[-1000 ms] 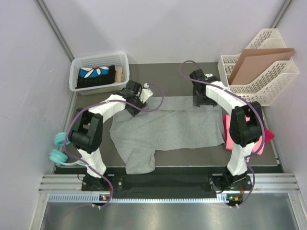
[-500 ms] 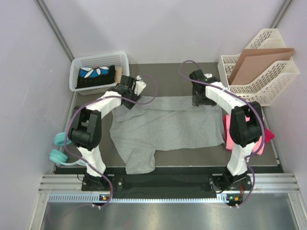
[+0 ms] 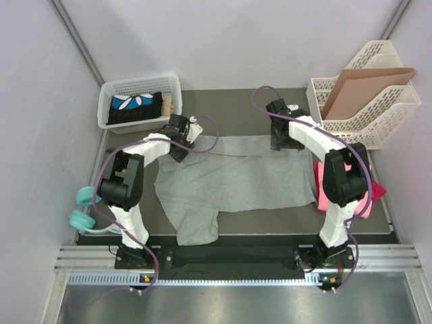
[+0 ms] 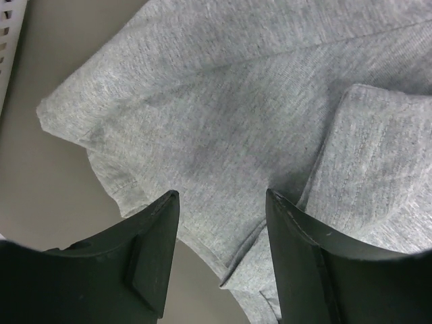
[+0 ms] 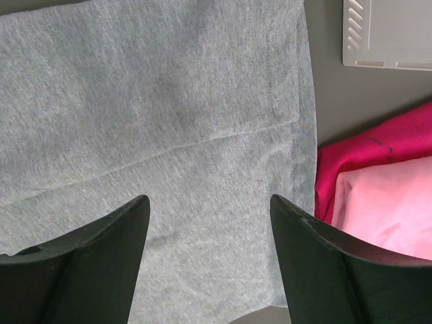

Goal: Fold and stack the t-shirts
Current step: Fold the tshirt

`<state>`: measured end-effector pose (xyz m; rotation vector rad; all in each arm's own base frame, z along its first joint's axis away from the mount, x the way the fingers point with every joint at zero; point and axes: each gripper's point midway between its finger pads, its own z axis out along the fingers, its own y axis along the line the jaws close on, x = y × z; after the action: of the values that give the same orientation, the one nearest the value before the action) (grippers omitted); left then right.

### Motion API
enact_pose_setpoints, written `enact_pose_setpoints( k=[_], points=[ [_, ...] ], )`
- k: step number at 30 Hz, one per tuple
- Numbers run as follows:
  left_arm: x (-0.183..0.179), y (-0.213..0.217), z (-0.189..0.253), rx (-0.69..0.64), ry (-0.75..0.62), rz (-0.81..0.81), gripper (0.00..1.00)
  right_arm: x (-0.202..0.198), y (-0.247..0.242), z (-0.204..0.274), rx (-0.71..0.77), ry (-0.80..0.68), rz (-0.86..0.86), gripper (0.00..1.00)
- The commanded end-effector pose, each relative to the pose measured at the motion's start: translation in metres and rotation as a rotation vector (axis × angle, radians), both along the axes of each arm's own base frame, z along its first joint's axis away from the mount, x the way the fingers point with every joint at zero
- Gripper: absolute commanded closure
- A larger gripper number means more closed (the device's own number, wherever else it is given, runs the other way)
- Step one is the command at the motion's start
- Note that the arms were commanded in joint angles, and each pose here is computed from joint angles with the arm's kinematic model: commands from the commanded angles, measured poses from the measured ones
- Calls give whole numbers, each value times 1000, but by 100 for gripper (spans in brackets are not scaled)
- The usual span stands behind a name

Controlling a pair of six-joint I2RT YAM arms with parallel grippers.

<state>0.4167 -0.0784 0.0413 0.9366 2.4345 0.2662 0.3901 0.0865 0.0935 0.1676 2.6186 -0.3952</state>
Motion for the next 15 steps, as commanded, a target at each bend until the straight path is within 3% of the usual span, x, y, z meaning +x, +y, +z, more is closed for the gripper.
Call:
enact_pose_setpoints(
  k=[1,15],
  points=[
    [1,-6,23,-36,-48,-25,41,5,8,-1,10,-25,-4,28],
    [-20,-28,48,-110,-40,-87,38,1,4,-1,-5,-19,-8,30]
  ],
)
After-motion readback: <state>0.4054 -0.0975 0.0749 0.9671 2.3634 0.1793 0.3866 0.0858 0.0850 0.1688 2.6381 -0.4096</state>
